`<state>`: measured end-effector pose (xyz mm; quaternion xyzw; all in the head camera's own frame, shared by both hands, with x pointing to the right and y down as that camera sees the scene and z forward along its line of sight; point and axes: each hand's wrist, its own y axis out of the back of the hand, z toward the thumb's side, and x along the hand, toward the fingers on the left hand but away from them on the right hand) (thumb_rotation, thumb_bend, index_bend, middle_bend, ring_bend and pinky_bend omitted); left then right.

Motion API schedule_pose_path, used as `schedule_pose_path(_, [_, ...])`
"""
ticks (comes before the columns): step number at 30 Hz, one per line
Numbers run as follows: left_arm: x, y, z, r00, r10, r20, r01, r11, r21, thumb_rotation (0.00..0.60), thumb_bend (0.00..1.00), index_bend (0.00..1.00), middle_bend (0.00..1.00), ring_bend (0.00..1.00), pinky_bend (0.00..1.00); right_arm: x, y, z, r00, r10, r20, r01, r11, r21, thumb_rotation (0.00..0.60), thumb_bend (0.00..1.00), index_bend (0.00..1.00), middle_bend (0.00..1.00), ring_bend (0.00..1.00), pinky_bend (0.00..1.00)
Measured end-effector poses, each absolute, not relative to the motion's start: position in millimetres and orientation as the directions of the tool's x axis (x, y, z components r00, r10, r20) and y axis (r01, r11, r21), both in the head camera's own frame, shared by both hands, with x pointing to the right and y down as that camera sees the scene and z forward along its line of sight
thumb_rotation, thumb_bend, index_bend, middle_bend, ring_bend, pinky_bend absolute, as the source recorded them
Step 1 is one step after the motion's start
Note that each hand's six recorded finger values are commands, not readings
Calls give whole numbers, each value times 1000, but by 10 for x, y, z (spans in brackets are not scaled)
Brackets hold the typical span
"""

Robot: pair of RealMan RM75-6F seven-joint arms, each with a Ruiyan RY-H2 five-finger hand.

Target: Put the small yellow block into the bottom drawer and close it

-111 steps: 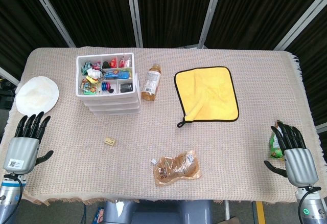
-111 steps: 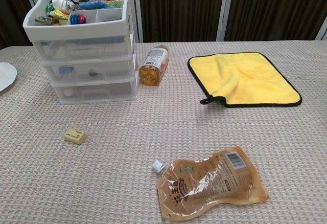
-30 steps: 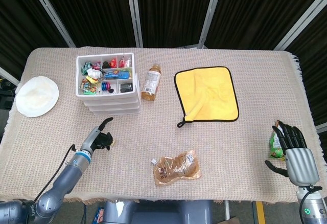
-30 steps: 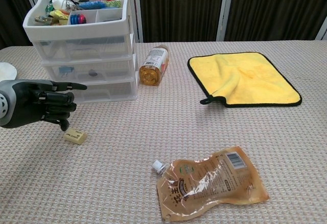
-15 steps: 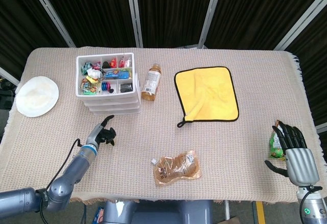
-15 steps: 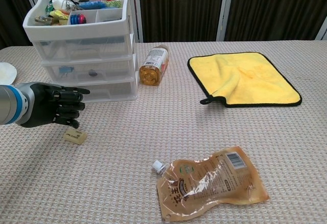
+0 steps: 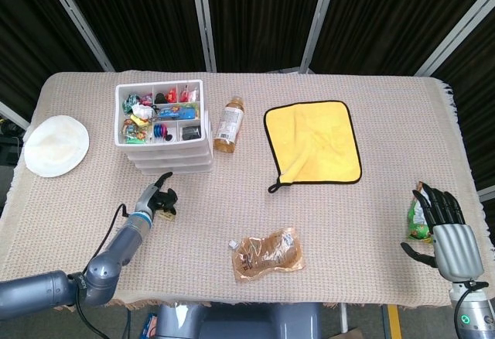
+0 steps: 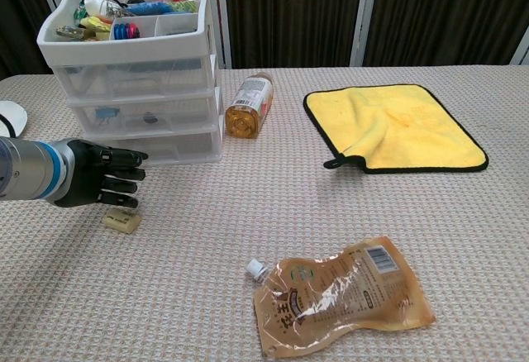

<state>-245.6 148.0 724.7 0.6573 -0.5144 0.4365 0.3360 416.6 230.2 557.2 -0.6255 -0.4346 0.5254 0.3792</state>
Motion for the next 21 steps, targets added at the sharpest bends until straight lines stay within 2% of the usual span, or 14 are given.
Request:
schedule_pose_path(15, [-2316,1404,7368,105,-370,923,-972,-234,17,600,1000,3,964,888,633,4161,2307,5570,71,942,-329,150,-336,-930,600,53,77,0,0,0])
schedule_pose_path(21, [-2242,1379,7385,117,-370,922,-972,-235,29,600,1000,59,964,888,633,4160,2308,5568,73,942,-328,149,-335,-930,600,52,77,0,0,0])
